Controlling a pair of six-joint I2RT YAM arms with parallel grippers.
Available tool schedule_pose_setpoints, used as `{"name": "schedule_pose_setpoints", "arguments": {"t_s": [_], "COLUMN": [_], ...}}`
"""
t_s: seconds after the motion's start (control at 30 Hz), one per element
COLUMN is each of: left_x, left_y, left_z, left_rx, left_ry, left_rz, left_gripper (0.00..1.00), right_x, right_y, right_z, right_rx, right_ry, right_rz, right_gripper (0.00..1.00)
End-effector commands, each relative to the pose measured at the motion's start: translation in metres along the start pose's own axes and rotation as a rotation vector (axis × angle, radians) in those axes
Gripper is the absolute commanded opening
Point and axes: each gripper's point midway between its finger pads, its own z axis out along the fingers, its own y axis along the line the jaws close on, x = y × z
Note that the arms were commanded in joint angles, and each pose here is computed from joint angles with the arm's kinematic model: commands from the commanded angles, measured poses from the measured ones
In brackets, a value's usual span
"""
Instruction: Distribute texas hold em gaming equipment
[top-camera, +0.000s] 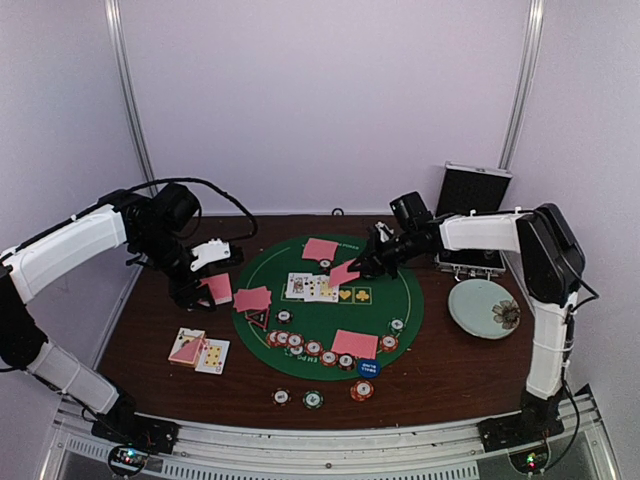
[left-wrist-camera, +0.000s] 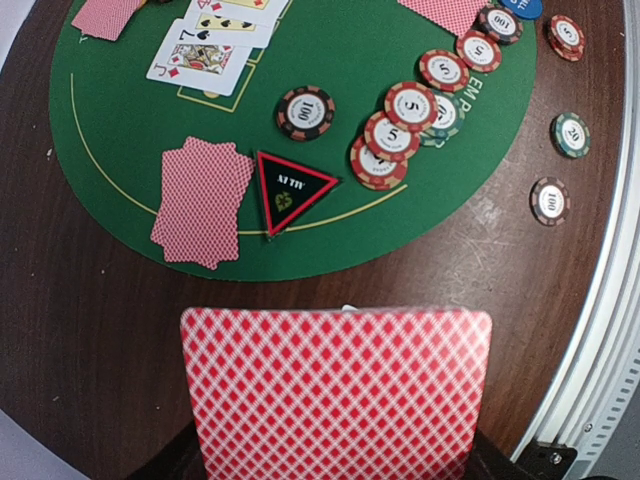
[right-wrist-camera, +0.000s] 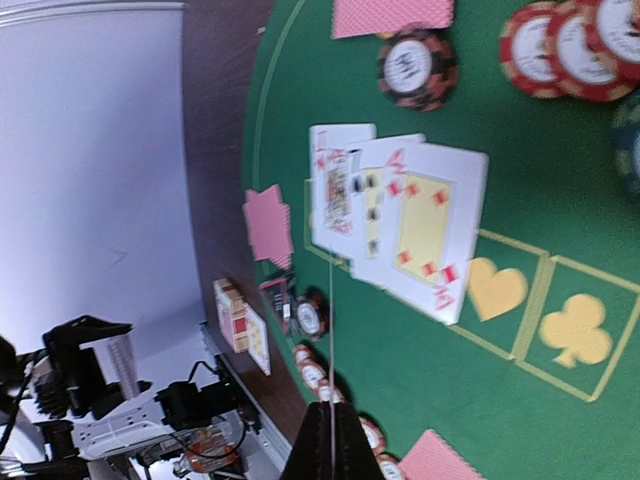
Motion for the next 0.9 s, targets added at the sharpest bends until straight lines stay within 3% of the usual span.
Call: {"name": "schedule_pose_setpoints", "arguments": {"t_s": [0.0, 0.37, 0.5, 0.87], "left_x": [-0.007, -0.006, -0.005, -0.007], "left_y": [0.003, 0.002, 0.001, 0.0], "left_z": [-0.012, -0.011, -0.011, -0.011], "left_rx": [-0.04, -0.037, -0.036, -0.024], "left_ry": [-0.042, -0.04, -0.038, -0.047], "left_rz": [0.029, 0.03, 0.029, 0.028], "left_gripper": [0.0, 0.0, 0.0, 0.0], "right_x": [-0.019, -0.044, -0.042, -0.022], "right_y": [-0.054, -0.084, -0.095, -0.106], "right_z": [0.001, 0.022, 0.015, -0.021], "right_rx": [0.16, 0.193, 0.269, 0.452], "right_ry": [-0.017, -0.005, -0.003, 0.017], "right_rz": [-0.027, -0.017, -0.029, -0.083], "right_gripper": [0.0, 0.0, 0.11, 0.58]}}
